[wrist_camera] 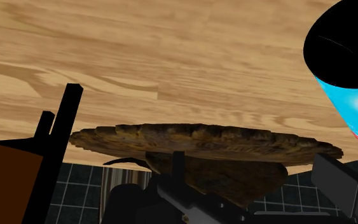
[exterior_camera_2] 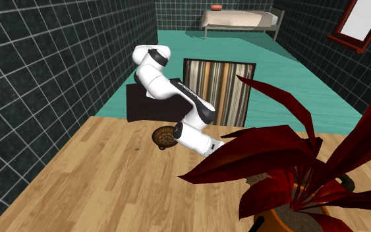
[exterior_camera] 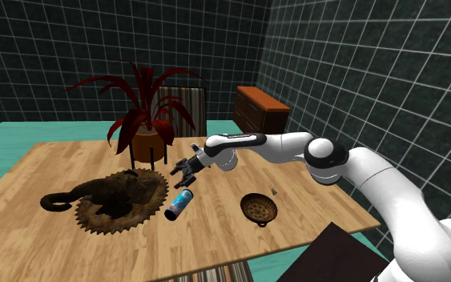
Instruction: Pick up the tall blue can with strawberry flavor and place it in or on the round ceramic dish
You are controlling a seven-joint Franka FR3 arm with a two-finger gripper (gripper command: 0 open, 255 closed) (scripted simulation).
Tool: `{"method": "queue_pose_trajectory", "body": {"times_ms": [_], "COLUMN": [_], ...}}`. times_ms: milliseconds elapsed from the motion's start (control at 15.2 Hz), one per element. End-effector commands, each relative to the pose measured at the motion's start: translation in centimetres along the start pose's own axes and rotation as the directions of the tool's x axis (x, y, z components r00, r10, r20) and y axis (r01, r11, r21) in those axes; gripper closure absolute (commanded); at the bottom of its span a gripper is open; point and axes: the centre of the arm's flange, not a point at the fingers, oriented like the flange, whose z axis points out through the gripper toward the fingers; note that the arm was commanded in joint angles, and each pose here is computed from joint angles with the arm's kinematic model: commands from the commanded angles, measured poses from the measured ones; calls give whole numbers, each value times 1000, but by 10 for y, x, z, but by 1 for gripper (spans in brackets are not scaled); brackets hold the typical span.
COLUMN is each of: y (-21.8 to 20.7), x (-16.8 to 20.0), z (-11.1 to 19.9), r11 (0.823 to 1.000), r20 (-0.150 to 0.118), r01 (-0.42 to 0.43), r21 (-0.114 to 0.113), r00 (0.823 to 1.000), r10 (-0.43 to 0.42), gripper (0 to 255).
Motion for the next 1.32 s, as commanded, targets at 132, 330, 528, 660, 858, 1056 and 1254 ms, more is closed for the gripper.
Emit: {"method": "queue_pose_trajectory", "body": {"times_ms": [132, 330, 528, 660, 858, 1056, 1254], "y": [0, 0, 0, 0, 0, 0, -41], "x": [0, 0, 0, 0, 0, 0, 38], "z": [2, 2, 2, 2, 2, 2, 7], "r11": [1000, 1000, 1000, 1000, 1000, 1000, 976], "r20": [0, 0, 0, 0, 0, 0, 260], "r01": [0, 0, 0, 0, 0, 0, 213], "r21": [-1, 0, 0, 0, 0, 0, 47], "r00": [1000, 1000, 1000, 1000, 1000, 1000, 941], "r10": [0, 0, 0, 0, 0, 0, -218], "gripper": [0, 0, 255, 255, 255, 0, 0]}}
